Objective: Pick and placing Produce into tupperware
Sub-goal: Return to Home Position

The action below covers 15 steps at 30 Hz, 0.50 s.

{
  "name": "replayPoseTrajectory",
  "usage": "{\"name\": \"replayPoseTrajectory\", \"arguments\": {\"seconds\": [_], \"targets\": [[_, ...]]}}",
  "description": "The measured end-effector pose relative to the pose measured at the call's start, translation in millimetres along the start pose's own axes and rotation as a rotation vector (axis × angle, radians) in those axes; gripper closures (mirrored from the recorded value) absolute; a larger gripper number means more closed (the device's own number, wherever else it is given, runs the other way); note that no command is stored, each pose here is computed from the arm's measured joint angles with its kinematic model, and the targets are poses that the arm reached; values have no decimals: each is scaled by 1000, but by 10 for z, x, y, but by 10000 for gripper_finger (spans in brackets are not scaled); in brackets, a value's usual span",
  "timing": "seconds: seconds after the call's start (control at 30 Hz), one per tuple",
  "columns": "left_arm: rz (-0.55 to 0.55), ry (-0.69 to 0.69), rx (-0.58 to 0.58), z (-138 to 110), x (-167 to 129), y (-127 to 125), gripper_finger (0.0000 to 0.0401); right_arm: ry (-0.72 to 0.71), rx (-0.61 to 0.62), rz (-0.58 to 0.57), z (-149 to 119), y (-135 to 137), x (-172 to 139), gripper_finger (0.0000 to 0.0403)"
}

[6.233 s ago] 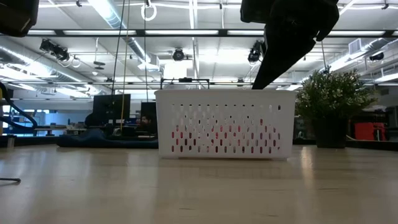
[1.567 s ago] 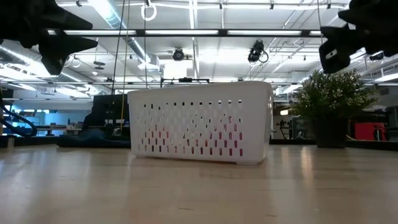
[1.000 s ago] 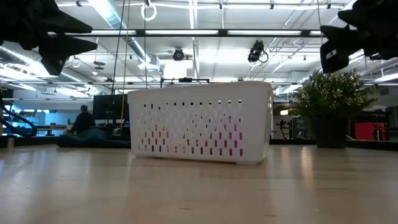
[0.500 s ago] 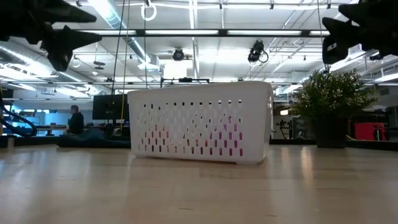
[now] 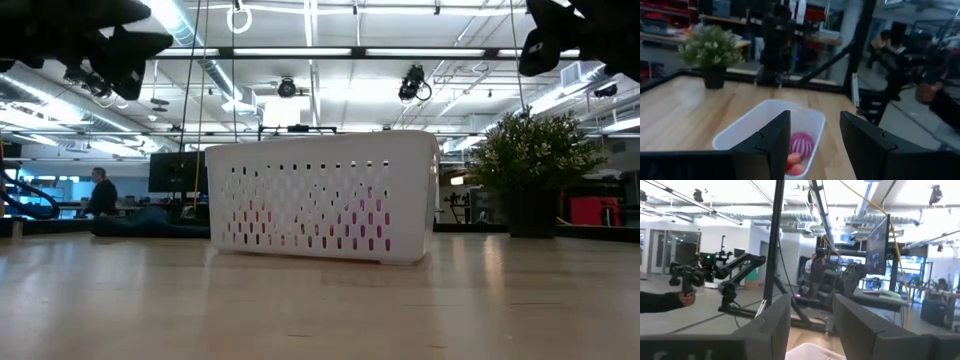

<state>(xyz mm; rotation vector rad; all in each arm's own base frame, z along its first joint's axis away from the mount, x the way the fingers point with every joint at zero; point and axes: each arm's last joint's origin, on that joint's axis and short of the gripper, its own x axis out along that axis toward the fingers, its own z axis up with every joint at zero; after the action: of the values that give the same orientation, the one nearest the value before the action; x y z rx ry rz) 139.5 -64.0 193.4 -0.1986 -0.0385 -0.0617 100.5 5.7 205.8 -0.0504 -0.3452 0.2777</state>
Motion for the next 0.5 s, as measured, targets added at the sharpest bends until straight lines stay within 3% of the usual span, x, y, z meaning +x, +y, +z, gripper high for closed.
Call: {"name": "replayPoseTrajectory", "arguments": {"seconds": [0.23,0.5], "targets": [[87,48,-29,-24,0,139,219,-42,10,73,45,12,-4,248],[74,-80,-3,168,-124,169,224,-53,-19,72,55,12,-5,248]]}}
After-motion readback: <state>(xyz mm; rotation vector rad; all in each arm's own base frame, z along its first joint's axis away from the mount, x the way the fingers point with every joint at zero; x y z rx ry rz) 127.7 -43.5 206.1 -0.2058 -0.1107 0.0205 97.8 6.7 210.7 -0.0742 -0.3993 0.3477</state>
